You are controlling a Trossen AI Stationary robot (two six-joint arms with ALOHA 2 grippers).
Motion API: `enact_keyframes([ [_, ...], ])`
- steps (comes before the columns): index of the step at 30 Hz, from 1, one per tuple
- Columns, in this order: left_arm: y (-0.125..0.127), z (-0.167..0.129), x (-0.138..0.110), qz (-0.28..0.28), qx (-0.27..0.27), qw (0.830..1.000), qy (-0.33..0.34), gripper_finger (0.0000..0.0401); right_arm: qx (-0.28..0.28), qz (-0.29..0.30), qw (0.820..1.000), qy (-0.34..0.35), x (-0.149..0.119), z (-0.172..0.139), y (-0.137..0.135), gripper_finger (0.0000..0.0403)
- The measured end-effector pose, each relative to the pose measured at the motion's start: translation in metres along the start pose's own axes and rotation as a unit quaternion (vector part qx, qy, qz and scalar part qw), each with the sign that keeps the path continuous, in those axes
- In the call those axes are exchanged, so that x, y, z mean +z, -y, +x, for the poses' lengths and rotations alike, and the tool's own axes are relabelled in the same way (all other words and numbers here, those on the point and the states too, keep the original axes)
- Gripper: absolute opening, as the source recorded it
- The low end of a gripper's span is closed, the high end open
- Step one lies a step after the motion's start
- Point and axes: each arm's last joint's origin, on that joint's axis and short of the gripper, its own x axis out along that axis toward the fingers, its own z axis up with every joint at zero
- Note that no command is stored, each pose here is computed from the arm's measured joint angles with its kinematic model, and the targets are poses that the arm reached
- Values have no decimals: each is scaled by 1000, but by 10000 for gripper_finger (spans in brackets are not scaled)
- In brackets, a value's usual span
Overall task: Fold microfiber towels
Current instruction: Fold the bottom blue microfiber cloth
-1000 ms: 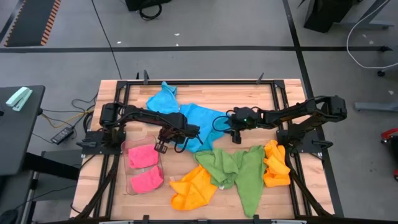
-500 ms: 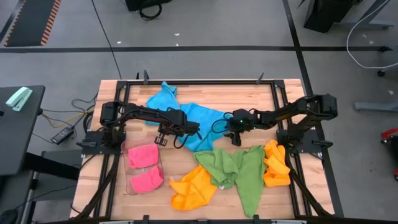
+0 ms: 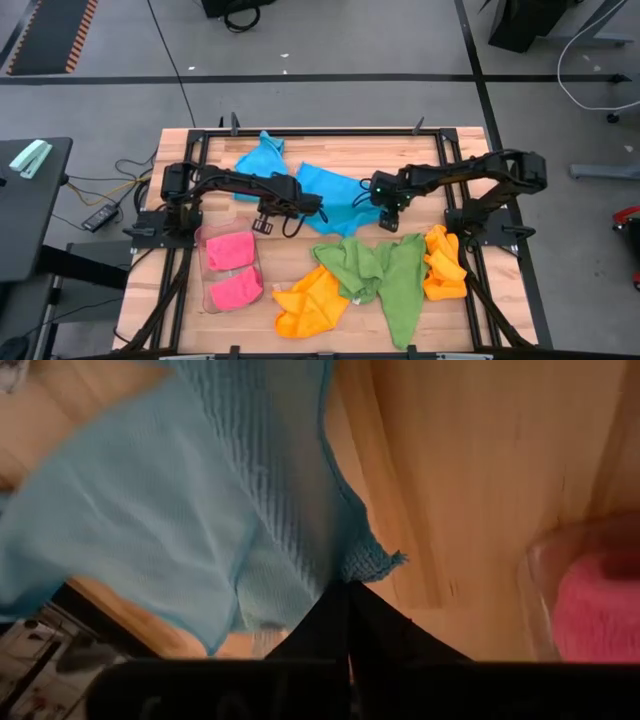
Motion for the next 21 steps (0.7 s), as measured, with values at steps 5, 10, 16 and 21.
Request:
enact_keyframes([
  [5, 3, -2, 5, -4, 8, 1000, 21, 16, -16, -55, 998, 26, 16, -16, -13, 236],
  [10, 6, -3, 7, 2, 11, 1000, 27, 6, -28, -152, 983, 102, 33, -25, -37, 237],
  [16, 5, -3, 8, -1, 12, 999, 31, 19, -20, -314, 919, 238, 36, -17, -73, 229],
  [21, 5, -3, 9, -3, 14, 999, 38, 10, -33, -310, 899, 306, 39, -9, -81, 204],
])
